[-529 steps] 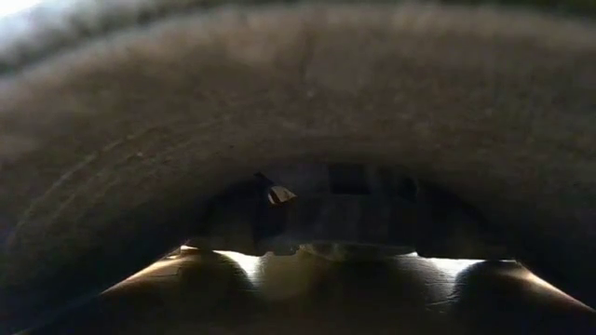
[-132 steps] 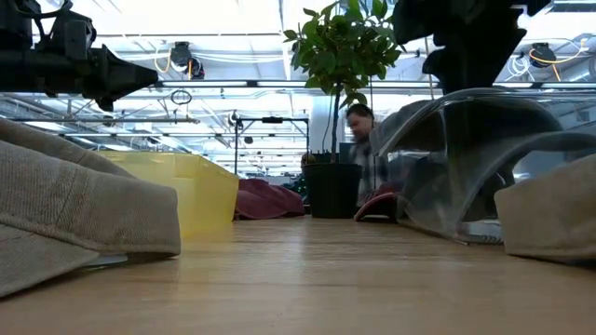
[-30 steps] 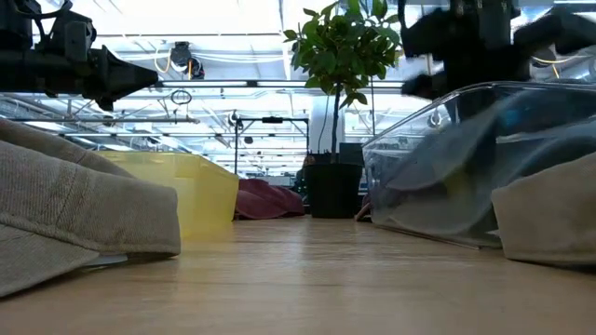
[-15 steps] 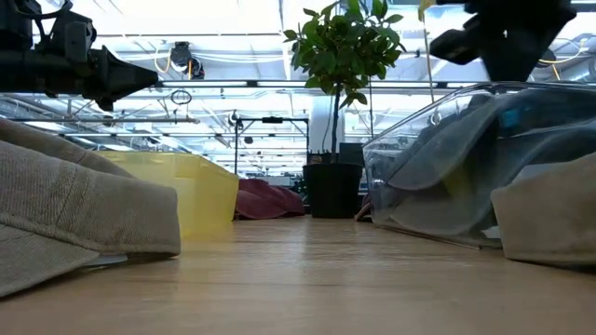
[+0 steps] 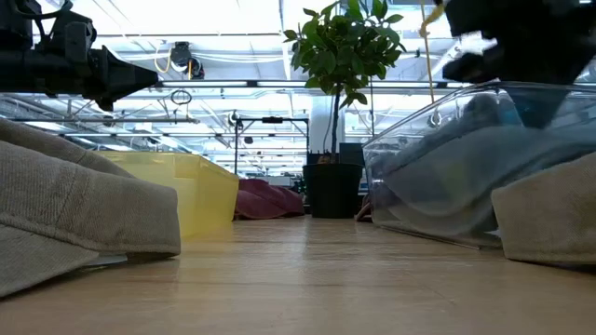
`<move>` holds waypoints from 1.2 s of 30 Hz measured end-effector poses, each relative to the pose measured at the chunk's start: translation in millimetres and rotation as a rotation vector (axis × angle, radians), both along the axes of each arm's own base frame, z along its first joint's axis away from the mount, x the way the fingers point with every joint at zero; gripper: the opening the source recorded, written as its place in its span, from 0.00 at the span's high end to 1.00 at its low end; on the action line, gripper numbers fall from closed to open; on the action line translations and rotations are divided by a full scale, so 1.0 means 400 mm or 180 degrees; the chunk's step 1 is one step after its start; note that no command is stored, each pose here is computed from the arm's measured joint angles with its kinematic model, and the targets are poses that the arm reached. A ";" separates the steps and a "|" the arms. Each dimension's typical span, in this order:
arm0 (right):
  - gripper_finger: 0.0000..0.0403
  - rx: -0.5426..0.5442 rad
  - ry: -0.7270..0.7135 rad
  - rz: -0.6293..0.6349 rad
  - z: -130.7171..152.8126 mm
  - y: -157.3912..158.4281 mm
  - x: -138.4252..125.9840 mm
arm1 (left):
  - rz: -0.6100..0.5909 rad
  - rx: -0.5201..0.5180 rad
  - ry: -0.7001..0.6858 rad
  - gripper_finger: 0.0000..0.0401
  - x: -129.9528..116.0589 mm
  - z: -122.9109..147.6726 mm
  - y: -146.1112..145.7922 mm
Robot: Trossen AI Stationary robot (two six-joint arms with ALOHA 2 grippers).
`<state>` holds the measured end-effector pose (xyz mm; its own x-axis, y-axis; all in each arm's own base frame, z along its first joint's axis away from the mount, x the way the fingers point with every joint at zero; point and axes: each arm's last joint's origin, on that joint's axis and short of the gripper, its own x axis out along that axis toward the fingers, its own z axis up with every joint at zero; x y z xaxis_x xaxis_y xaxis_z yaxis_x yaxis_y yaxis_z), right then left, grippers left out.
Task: Pick & Place hat
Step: Put the blue cap into the transparent bin
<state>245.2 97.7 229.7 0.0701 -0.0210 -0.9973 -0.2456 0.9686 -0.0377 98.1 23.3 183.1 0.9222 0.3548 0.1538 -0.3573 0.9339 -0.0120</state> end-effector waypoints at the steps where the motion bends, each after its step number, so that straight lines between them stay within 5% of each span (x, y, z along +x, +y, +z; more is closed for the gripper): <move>1: 1.00 0.0012 0.0025 0.0011 -0.012 -0.003 0.000 | -0.0001 0.0000 0.0000 0.91 0.000 0.000 0.000; 13: 1.00 0.0126 0.0089 -0.0175 -0.084 -0.051 -0.004 | 0.0003 0.0018 -0.0006 0.91 0.000 0.001 0.000; 32: 1.00 0.0464 -0.0476 -0.0449 0.085 -0.023 0.062 | 0.0002 0.0005 -0.0010 0.91 0.000 0.001 0.000; 36: 1.00 0.0284 -0.0843 -0.0298 0.146 -0.021 0.082 | 0.0002 0.0005 -0.0010 0.91 0.000 0.001 0.000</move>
